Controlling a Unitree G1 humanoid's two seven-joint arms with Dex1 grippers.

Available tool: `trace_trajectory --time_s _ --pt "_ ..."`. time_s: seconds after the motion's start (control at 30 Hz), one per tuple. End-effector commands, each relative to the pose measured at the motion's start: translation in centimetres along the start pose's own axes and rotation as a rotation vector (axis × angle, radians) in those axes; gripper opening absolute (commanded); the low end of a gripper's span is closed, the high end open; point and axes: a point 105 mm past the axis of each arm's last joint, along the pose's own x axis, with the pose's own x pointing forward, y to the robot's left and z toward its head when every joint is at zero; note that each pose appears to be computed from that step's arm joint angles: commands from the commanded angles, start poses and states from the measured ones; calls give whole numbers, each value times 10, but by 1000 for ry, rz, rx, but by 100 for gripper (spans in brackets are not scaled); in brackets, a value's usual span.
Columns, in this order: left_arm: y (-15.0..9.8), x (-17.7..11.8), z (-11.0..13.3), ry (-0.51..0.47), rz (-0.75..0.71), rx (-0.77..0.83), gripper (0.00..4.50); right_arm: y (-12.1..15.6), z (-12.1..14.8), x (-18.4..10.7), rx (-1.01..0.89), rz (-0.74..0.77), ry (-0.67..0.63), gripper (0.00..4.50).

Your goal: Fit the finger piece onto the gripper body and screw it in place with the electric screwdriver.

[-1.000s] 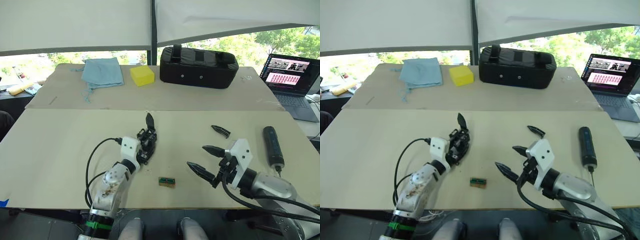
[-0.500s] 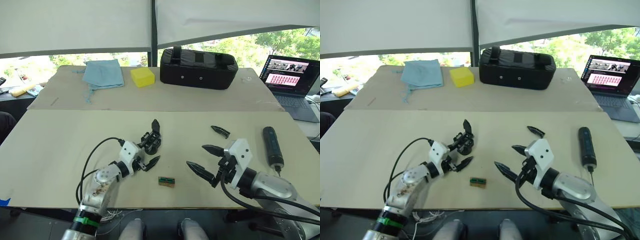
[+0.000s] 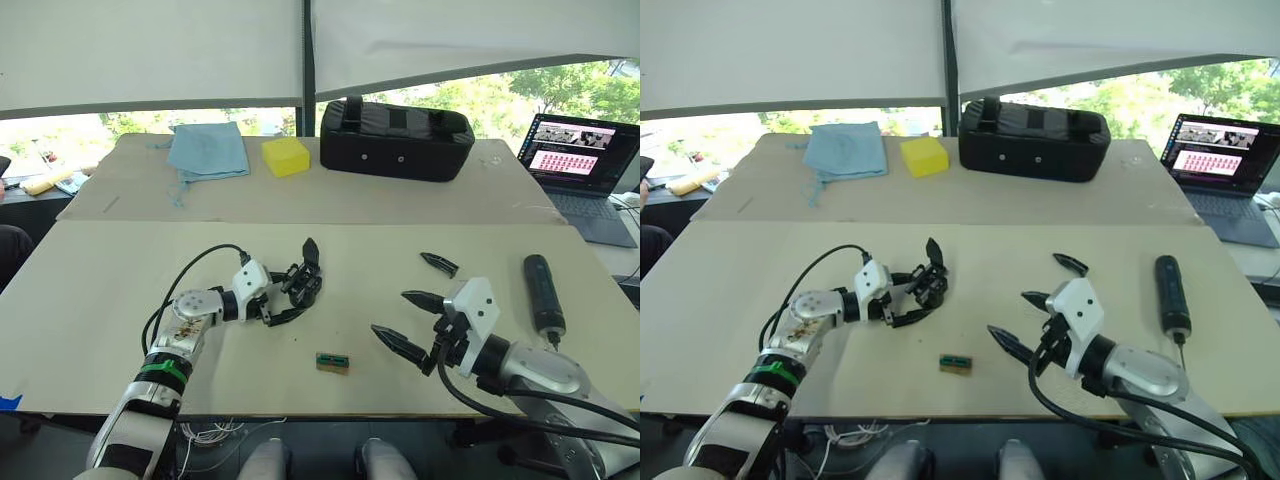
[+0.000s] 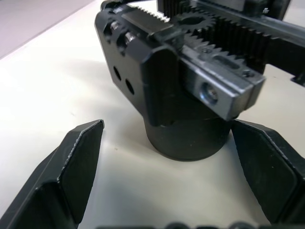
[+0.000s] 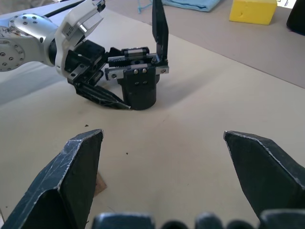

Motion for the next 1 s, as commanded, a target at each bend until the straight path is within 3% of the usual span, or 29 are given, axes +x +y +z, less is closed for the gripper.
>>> trace_trajectory --time_s 0.03,0.1,0.4,0.47,0.57,0.9,1.0 --pt "2 0 3 -23 6 -4 325 0 7 -2 -50 -13 -29 450" --pt "-5 3 3 -37 -26 -15 234 0 6 -2 -49 -16 -31 450" --pt "-22 10 3 -48 -54 -62 230 0 4 -2 -44 -28 -32 450" --pt "-22 9 3 -40 -66 -68 332 -1 2 -2 -50 -30 -23 450" --pt "-11 11 1 -5 -11 -42 443 -3 1 -2 -58 -36 -17 450" --pt "-15 32 13 -47 -65 -42 443 -7 2 -2 -67 -42 -21 450" --pt "-13 34 11 -48 -45 -39 365 -5 2 -3 -64 -41 -22 450"
